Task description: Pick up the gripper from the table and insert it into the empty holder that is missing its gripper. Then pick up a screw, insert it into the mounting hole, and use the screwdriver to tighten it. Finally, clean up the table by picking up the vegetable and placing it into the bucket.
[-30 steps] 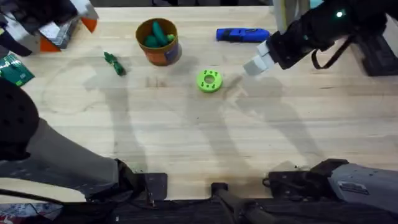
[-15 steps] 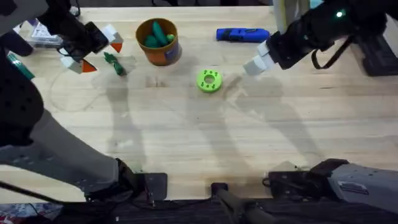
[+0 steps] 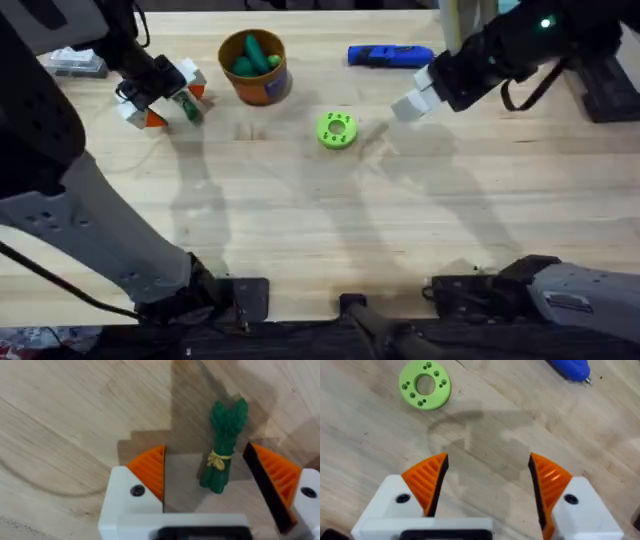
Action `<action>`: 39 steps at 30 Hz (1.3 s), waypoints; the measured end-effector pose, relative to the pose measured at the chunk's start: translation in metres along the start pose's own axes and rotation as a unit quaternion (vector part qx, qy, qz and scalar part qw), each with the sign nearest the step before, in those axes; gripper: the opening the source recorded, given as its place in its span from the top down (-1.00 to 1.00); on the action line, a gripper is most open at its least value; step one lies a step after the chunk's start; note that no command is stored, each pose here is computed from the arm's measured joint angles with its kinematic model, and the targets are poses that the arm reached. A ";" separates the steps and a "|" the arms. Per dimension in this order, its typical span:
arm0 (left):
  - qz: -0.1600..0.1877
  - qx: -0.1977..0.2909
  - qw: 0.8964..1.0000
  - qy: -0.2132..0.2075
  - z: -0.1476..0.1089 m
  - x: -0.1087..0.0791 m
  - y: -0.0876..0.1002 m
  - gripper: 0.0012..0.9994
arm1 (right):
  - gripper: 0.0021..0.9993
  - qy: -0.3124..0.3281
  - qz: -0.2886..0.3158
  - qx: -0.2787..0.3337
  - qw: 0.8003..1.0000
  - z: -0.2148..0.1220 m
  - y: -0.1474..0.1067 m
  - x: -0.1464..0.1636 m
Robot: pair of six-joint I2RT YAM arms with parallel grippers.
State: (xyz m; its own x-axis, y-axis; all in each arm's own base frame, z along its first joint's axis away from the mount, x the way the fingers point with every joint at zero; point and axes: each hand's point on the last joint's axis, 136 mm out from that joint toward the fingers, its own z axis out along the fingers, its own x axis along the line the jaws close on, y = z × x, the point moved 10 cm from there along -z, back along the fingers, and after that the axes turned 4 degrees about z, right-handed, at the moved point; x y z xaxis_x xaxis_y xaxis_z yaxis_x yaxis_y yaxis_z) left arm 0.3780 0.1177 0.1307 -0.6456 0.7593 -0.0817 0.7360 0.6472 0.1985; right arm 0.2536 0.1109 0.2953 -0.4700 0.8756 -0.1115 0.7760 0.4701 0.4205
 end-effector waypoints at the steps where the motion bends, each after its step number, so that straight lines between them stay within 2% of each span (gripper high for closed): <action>1: -0.002 -0.001 1.000 0.001 0.000 0.000 0.000 -0.71 | -0.93 0.000 0.000 0.000 1.000 0.000 0.000 0.000; 2: -0.002 -0.002 1.000 0.004 0.000 0.000 0.000 -0.52 | -0.93 0.000 0.000 0.000 1.000 0.000 0.000 0.000; 3: -0.002 -0.004 1.000 0.007 0.000 0.000 0.001 -0.25 | -0.93 0.000 0.000 0.000 1.000 0.000 0.000 0.000; 6: -0.004 -0.008 1.000 0.004 0.001 0.000 0.003 0.69 | -0.93 0.000 0.000 0.000 1.000 0.000 0.000 0.000; 7: -0.002 -0.009 1.000 0.005 0.001 0.000 0.003 0.90 | -0.93 0.000 0.000 0.000 1.000 0.000 0.000 0.000; 8: -0.003 -0.009 1.000 0.005 0.001 0.000 0.003 0.96 | -0.93 0.000 0.000 0.000 1.000 0.000 0.000 0.000; 15: -0.002 0.011 1.000 0.000 0.000 0.000 -0.001 0.97 | -0.93 0.000 0.000 0.000 1.000 0.000 0.000 0.000; 21: 0.024 0.038 0.999 -0.006 -0.011 -0.001 -0.004 0.97 | -0.93 0.000 0.000 0.001 1.000 0.000 0.000 0.000; 25: 0.048 0.012 0.998 -0.027 -0.040 -0.004 -0.001 0.97 | -0.93 0.000 0.000 0.001 1.000 0.000 0.000 0.000; 28: 0.073 -0.032 0.995 -0.055 -0.080 -0.006 -0.001 0.97 | -0.93 0.000 0.000 0.001 1.000 0.000 0.000 0.000; 31: 0.106 -0.082 0.987 -0.091 -0.125 -0.011 -0.005 0.97 | -0.93 0.000 0.000 0.001 1.000 0.000 0.000 0.000; 34: 0.150 -0.118 0.973 -0.129 -0.159 -0.021 -0.017 0.97 | -0.93 0.000 0.000 0.001 1.000 0.000 0.000 0.000; 36: 0.181 -0.127 0.963 -0.152 -0.171 -0.031 -0.025 0.97 | -0.93 0.000 0.000 0.001 1.000 0.000 0.000 0.000; 39: 0.224 -0.123 0.951 -0.177 -0.176 -0.051 -0.038 0.97 | -0.93 0.000 0.000 0.001 1.000 0.000 0.000 0.000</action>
State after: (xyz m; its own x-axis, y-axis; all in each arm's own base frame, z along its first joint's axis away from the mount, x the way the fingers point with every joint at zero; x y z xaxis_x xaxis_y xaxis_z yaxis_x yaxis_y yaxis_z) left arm 0.3468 0.0424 0.2987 -0.1380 0.9581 -0.2508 0.8231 0.2518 0.5090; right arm 0.2534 0.1108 0.2952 -0.4702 0.8755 -0.1114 0.7767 0.4704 0.4188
